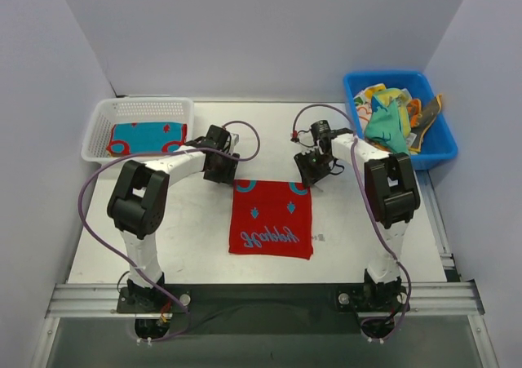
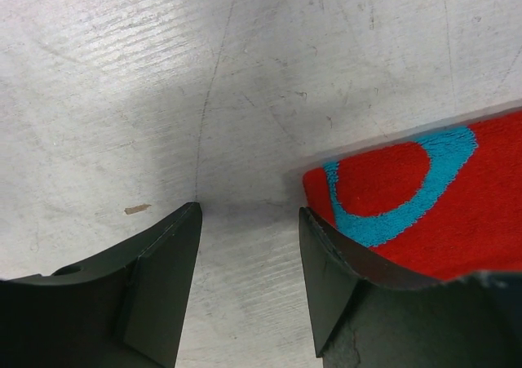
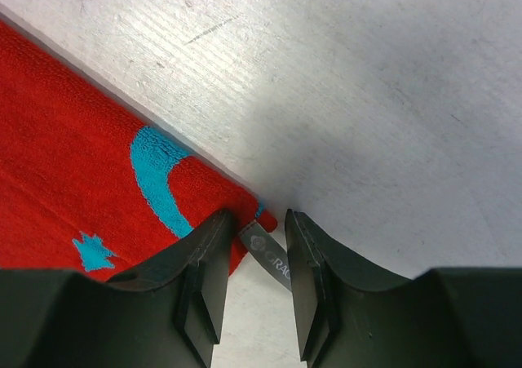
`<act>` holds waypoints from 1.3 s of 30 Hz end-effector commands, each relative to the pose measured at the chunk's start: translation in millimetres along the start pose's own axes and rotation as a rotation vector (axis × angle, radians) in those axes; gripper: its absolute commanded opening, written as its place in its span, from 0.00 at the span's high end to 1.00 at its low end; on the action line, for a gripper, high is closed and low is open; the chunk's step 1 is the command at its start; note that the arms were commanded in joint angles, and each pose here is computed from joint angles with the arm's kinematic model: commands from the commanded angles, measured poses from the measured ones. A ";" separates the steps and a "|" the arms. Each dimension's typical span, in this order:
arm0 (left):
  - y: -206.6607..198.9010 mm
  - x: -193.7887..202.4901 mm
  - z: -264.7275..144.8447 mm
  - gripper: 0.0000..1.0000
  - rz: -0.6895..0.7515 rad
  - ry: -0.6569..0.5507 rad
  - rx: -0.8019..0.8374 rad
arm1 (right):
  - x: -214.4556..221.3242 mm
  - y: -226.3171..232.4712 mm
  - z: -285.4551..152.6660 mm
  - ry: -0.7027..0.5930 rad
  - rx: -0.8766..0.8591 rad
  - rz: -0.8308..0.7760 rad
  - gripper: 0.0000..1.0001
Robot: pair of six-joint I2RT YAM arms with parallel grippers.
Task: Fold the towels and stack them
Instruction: Fold the towel
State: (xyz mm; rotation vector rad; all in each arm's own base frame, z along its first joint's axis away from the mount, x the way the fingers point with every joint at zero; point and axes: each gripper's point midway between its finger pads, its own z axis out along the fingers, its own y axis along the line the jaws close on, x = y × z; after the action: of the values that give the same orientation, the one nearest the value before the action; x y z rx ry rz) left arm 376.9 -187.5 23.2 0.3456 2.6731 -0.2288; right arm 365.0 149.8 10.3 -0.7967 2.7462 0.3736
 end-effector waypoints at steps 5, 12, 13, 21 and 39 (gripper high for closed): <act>1.1 -12.5 -6.9 0.39 0.023 -0.031 -0.014 | 31.4 -5.2 13.5 0.150 0.031 -0.044 0.85; -9.0 -35.5 -26.4 0.27 0.030 -0.127 0.057 | 34.6 2.6 21.3 0.167 -0.001 -0.097 1.00; -11.2 -40.0 -29.4 0.25 0.035 -0.148 0.068 | 34.8 3.2 21.1 0.167 -0.002 -0.100 1.00; -30.1 -57.8 -23.2 0.19 0.101 -0.184 0.163 | 29.6 3.1 18.6 0.150 0.012 -0.115 1.00; -40.4 -23.4 24.5 0.47 0.186 -0.032 0.083 | 31.2 0.8 17.2 0.138 0.035 -0.109 1.00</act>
State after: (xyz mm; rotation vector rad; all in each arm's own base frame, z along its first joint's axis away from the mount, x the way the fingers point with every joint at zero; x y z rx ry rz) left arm 391.0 -243.4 24.2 0.5958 2.5606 -0.3455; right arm 367.2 148.4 6.5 -0.9452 2.7143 0.2872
